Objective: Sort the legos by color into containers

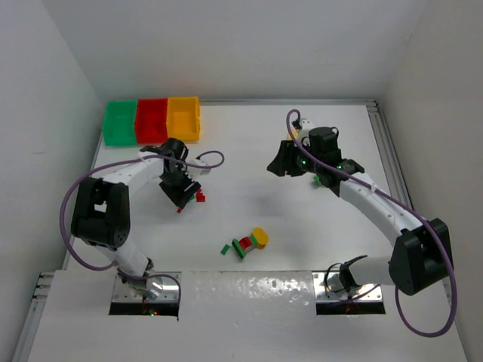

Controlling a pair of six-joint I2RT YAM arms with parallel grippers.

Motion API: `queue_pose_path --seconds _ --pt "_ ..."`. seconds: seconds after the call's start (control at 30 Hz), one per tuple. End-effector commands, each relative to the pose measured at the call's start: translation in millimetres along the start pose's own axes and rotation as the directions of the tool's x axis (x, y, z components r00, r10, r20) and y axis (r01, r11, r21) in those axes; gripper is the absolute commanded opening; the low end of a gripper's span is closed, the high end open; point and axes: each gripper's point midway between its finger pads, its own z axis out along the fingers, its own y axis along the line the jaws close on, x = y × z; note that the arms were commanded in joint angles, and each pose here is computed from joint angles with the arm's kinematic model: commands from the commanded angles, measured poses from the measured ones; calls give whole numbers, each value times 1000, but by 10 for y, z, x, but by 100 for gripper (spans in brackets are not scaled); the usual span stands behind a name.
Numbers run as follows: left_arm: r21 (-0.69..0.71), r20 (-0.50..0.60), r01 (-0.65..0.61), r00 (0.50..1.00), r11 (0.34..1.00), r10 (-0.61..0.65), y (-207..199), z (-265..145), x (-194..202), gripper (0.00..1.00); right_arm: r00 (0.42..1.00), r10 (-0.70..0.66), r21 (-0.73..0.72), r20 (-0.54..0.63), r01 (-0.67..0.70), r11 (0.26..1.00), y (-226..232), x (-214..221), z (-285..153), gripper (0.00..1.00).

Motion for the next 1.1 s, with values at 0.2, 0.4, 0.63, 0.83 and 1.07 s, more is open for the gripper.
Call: queue_pose_path --seconds 0.2,0.4,0.63,0.83,1.07 --pt "-72 -52 28 998 997 -31 35 344 46 48 998 -41 16 38 40 999 23 -79 -92 53" --pt "-70 -47 60 997 996 -63 34 416 33 43 998 -55 24 44 54 998 18 -118 -114 53" --pt "-42 -78 60 995 997 -64 -39 448 132 30 997 -65 42 44 63 997 -10 -110 -135 53" --pt "-27 -100 47 994 999 -50 -101 374 214 35 996 -69 43 47 67 997 -9 -118 -142 53" --pt "-52 -76 56 995 997 -60 -32 360 121 30 996 -75 45 51 72 996 -11 -123 -152 53"
